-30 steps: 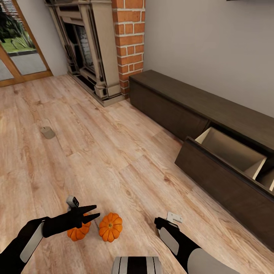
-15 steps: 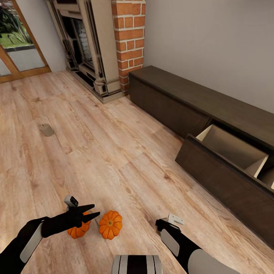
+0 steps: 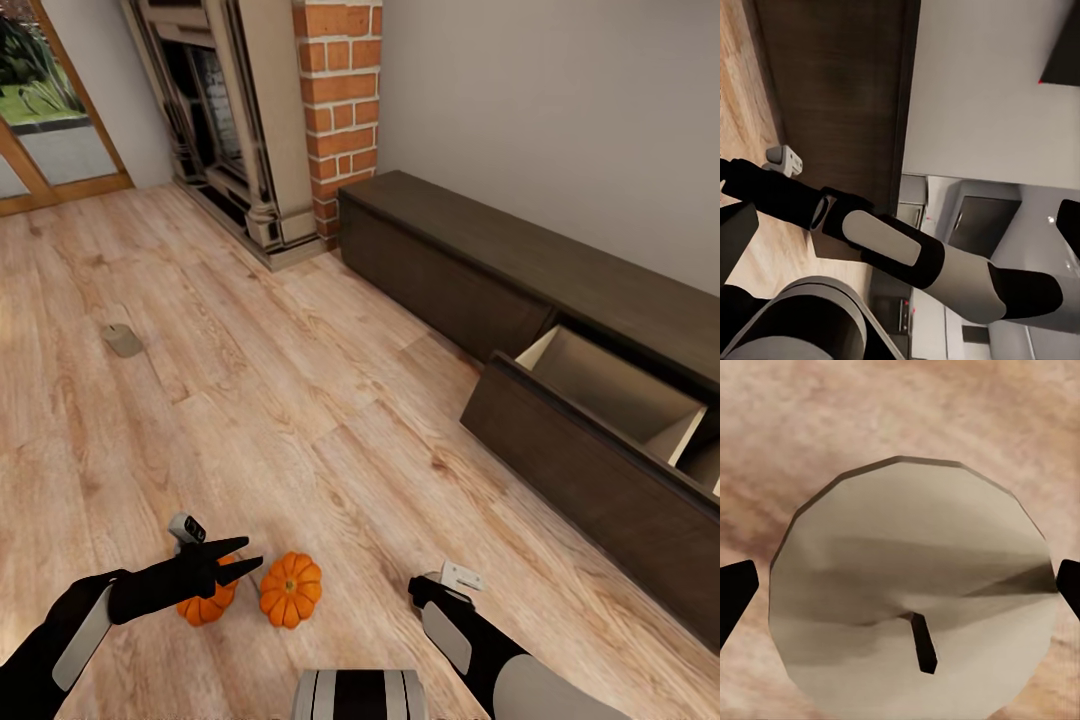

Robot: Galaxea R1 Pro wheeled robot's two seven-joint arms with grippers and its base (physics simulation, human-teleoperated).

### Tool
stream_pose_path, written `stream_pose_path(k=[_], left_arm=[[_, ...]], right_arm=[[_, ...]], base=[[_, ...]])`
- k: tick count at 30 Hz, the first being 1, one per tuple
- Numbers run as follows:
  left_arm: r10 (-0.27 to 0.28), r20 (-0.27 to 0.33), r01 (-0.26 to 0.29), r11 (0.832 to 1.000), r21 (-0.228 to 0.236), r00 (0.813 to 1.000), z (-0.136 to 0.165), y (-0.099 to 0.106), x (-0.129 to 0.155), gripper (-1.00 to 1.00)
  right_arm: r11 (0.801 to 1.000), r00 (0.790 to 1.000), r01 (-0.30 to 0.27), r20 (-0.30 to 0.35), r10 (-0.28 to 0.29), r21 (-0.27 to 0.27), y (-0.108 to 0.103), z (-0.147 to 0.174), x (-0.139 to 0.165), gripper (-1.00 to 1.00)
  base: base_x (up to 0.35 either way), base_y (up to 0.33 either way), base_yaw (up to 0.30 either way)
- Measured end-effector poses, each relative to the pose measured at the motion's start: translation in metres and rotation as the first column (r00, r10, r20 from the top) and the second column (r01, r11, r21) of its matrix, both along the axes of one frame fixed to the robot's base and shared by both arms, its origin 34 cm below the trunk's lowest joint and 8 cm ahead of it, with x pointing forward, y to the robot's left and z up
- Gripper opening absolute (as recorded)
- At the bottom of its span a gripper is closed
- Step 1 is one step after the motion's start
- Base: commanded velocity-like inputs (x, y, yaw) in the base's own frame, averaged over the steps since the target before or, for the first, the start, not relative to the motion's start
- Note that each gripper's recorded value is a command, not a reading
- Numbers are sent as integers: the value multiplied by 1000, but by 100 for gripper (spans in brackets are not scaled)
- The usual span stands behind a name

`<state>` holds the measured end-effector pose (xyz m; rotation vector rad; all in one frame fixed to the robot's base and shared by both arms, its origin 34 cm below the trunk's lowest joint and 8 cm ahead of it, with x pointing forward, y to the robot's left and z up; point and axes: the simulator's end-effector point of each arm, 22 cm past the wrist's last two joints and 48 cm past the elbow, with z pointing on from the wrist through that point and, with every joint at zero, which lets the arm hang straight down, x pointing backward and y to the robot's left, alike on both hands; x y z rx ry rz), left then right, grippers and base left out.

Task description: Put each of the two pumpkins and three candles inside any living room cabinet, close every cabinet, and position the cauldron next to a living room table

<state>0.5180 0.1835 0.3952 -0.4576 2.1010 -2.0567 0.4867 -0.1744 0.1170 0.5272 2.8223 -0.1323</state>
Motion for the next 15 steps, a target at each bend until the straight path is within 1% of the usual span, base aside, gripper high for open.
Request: stream_pose_path(k=[3,14,15], left_arm=[[0,-12,0,1000,0,1000,-6,0,-1,100],[0,-12,0,1000,0,1000,-6,0,-1,100],[0,-12,0,1000,0,1000,-6,0,-1,100]], right_arm=[[1000,1000,2,-13,-2,3,1,-5,-5,100],[1000,1000,2,-14,-2,2,1,-6,-5,100],[1000,1000,2,-14,-2,2,1,-6,-5,-100]], base=[[0,0,0],[0,0,0],[0,0,0]])
